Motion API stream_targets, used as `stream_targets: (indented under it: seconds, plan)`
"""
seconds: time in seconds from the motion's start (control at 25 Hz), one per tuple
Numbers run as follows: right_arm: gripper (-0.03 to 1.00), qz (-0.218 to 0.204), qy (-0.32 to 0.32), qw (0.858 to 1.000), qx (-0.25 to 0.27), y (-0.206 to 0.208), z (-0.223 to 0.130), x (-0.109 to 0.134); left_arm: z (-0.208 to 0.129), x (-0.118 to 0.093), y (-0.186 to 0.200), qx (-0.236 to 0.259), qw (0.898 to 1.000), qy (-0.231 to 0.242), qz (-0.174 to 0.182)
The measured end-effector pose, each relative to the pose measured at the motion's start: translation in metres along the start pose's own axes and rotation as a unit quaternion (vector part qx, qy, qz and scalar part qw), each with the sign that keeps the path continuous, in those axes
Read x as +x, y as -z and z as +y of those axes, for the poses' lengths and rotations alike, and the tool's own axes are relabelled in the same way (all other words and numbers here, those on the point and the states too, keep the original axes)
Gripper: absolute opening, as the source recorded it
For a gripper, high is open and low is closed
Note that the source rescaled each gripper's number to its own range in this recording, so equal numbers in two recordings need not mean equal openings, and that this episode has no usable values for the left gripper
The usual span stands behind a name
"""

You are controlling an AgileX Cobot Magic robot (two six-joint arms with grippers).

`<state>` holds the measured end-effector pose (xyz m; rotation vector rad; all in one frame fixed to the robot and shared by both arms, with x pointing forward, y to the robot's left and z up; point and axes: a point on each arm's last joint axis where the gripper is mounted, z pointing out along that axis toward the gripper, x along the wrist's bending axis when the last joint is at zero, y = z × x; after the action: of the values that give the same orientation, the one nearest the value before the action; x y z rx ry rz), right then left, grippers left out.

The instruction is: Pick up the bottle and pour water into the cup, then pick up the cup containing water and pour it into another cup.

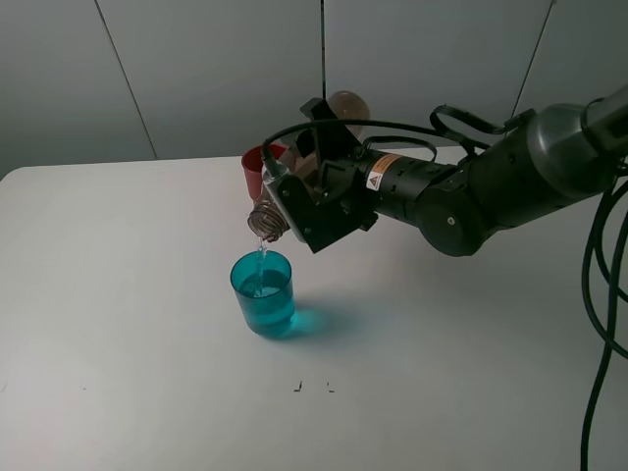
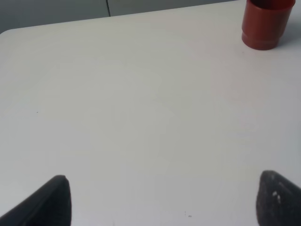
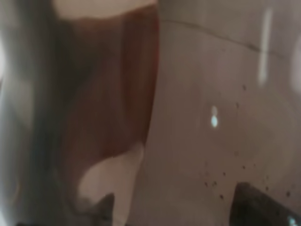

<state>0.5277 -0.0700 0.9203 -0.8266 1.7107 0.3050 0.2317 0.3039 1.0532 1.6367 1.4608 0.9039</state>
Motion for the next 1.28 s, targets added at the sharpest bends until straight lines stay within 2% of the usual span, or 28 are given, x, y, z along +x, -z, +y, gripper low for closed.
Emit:
stream_targets:
  seconds: [0.28, 0.52, 0.88, 1.0, 1.28]
  plan:
    - [0.05, 0.0, -0.006, 1.0, 0.0, 0.0, 0.0001, 0.0, 0.0, 0.0, 0.0, 0.0, 1.0, 0.0, 0.0]
    - [0.05, 0.001, -0.085, 0.996, -0.001, 0.0, 0.0001, 0.0002, 0.0, 0.0, 0.0, 0.0, 1.0, 0.0, 0.0]
    - [0.05, 0.008, -0.146, 0.989, -0.013, 0.0001, 0.0025, 0.0011, 0.0, 0.0, 0.0, 0.0, 1.0, 0.0, 0.0]
    - [0.05, 0.009, -0.196, 0.98, -0.015, 0.0001, 0.003, 0.001, 0.0, 0.0, 0.0, 0.0, 1.0, 0.0, 0.0]
    - [0.05, 0.01, -0.34, 0.94, -0.01, 0.0001, 0.0023, 0.0012, 0.0, 0.0, 0.0, 0.0, 1.0, 0.0, 0.0]
